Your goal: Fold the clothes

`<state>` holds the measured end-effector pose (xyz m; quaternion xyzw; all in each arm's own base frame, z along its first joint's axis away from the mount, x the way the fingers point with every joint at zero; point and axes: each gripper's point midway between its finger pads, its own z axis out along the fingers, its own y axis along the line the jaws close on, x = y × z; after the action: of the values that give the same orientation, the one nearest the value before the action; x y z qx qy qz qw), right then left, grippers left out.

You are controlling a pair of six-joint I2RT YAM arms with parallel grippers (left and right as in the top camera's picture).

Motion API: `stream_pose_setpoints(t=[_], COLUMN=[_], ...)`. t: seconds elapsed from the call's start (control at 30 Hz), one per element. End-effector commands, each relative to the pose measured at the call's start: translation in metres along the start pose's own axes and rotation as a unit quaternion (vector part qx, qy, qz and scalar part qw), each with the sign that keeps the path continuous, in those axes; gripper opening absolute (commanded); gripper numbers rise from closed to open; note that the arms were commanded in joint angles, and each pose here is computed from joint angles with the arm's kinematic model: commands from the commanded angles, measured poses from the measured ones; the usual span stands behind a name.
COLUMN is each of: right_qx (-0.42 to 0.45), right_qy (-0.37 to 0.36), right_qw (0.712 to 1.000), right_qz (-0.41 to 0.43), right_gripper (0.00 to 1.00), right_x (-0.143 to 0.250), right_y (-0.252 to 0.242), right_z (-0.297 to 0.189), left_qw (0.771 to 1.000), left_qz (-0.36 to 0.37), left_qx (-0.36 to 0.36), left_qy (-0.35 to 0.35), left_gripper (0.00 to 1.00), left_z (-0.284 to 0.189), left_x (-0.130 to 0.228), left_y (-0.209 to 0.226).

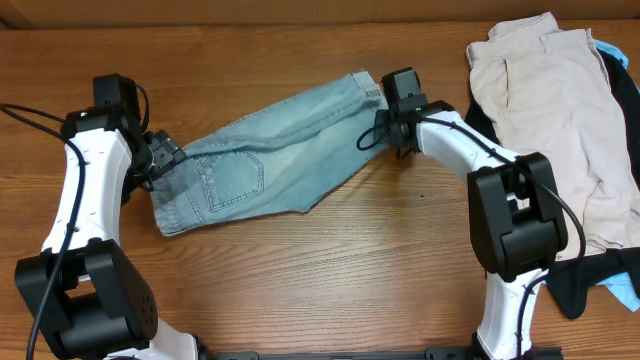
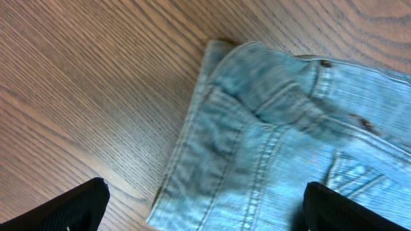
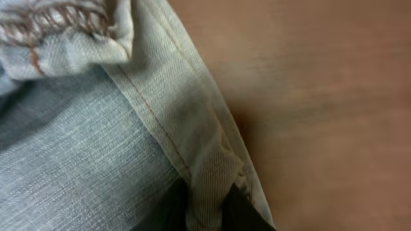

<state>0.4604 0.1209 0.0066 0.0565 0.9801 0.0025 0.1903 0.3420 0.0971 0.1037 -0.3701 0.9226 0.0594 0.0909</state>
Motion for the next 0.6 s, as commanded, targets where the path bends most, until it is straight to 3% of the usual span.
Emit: stream_pose_setpoints(t=[0.0, 0.3, 0.43, 0.57], right_qx=[0.085, 0.088, 0.031, -0.026], right_qy=[0.099, 0.268, 0.252, 0.192], right_qw=[0.991, 0.954, 0.964, 0.98], right_qz=[0.03, 0.101, 0.082, 0.043], right_gripper=[0.2, 0.15, 0.17, 0.34], right_x=[0.056, 0.118, 0.095, 0.057], right_y=[-0.049, -0.09, -0.078, -0.059], right_z=[0.016, -0.019, -0.054, -0.101], left_qw=[1.0, 1.0, 1.0, 1.0], left_qz=[0.006, 0.008, 0.017, 0.022], left_qx=[0.007, 0.002, 0.003, 0.001], left_qy=[-0.002, 0.006, 0.006, 0.009], left_gripper=[1.0, 1.0, 1.0, 1.0], left_z=[-0.007, -0.006, -0.006, -0.006], left_x=[-0.003, 0.001, 0.001, 0.002], left_y=[-0.001, 0.001, 0.001, 0.002])
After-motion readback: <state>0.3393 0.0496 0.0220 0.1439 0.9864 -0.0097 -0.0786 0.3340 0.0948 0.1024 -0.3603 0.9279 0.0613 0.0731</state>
